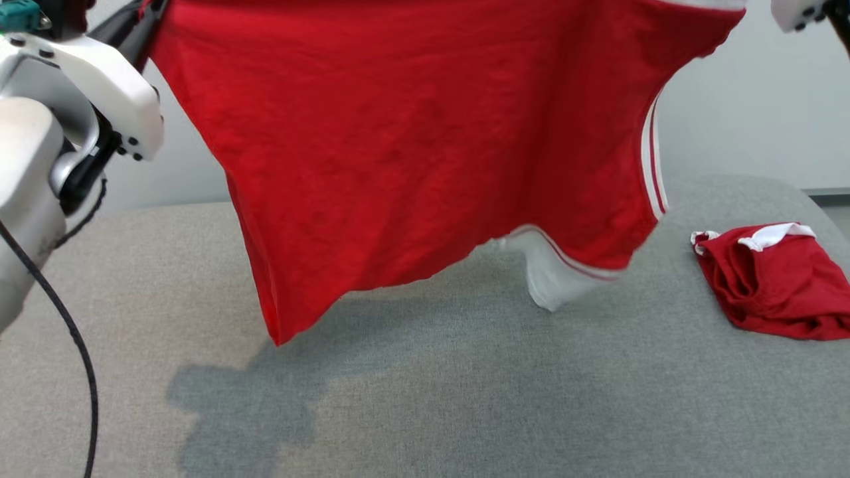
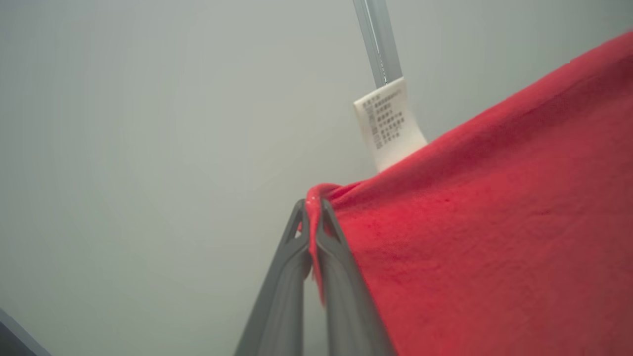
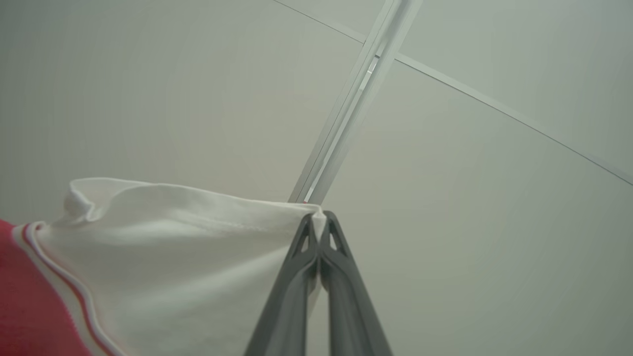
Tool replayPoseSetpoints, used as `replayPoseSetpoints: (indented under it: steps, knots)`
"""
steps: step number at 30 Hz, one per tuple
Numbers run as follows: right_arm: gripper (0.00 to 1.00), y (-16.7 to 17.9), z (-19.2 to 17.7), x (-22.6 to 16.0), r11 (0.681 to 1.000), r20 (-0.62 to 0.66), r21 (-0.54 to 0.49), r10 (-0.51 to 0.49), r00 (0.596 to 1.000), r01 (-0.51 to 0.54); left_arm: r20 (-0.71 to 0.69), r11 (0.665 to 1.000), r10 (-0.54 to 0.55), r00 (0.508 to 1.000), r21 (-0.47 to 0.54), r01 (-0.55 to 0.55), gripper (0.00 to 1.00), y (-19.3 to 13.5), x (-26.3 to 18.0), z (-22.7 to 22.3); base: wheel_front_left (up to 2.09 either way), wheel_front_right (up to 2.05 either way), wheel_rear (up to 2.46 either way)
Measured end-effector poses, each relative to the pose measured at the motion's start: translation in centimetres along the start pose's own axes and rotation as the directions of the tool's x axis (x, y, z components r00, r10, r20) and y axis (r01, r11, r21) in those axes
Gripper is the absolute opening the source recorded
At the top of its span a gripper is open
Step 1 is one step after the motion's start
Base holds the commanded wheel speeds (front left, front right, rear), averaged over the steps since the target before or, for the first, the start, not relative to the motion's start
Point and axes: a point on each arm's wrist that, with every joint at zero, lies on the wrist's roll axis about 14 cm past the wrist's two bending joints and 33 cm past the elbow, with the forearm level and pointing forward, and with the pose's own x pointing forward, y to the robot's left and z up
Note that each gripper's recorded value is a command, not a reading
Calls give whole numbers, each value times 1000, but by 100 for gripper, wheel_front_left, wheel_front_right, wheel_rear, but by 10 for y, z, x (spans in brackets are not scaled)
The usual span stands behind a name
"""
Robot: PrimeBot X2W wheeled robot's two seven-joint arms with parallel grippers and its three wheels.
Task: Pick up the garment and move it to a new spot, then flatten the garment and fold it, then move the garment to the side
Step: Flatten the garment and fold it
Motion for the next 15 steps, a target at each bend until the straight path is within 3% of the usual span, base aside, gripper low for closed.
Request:
replayPoseSetpoints:
  steps: [9, 15]
  knots:
    - [0, -16, 12, 52, 997, 32, -81, 7, 999, -4, -11, 998, 2, 1000, 70, -1, 0, 19, 45, 2, 0, 0, 0]
    - [0, -36, -5, 98, 993, 76, -110, -37, 996, 45, 22, 995, 41, 999, 92, -43, 0, 36, 100, -2, 0, 0, 0]
